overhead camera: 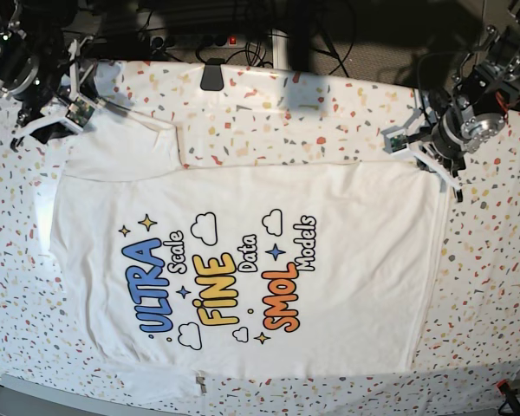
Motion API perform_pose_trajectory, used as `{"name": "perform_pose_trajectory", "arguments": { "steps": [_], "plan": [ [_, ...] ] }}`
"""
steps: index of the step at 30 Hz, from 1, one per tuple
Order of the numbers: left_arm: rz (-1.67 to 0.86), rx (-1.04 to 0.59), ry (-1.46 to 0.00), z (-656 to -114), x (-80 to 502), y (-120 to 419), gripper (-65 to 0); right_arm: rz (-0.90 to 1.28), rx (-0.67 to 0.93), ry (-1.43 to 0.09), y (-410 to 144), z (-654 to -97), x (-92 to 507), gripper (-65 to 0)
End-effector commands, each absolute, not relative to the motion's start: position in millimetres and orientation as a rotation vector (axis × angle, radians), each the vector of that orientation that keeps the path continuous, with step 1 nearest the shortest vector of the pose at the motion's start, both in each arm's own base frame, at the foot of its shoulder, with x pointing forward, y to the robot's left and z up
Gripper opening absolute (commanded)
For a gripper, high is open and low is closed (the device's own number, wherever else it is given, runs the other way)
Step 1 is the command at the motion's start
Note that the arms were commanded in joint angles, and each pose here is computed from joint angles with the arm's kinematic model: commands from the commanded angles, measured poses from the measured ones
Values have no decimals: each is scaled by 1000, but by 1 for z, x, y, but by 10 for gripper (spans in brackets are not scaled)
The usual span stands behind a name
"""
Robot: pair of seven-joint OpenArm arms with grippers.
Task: Fold the T-shirt properly
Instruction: 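Grasp the shirt's shoulder edge by the folded sleeve with the right gripper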
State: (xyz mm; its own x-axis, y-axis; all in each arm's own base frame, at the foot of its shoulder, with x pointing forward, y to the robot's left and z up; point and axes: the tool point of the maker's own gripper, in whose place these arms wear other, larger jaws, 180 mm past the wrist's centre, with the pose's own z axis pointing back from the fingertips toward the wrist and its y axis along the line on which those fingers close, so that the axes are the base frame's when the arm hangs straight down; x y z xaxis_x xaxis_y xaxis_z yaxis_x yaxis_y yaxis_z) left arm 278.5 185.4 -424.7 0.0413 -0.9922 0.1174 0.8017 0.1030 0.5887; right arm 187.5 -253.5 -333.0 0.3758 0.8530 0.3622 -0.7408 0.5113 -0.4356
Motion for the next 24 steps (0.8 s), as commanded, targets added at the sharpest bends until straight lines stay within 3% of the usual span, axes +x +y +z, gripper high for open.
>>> {"name": "perform_pose_trajectory", "arguments": {
  "steps": [1, 6, 11, 15, 24],
  "plan": [
    [-1439, 429, -578, -418, 283, 188, -650, 1037, -236, -616, -258, -328, 196, -305],
    [-1435, 437, -570, -418, 283, 190, -650, 1071, -284, -587, -272, -341, 198, -305],
    [-1435, 437, -570, -418, 283, 191, -650, 1129, -222, -510, -253, -366, 177, -305],
    [-1435, 437, -569, -419, 282, 190, -650, 1252, -267, -459, -244, -380, 170, -305],
    [-1434, 437, -570, -418, 283, 190, -650, 1190, -351, -460, -255, -387, 188, -306]
  ]
}}
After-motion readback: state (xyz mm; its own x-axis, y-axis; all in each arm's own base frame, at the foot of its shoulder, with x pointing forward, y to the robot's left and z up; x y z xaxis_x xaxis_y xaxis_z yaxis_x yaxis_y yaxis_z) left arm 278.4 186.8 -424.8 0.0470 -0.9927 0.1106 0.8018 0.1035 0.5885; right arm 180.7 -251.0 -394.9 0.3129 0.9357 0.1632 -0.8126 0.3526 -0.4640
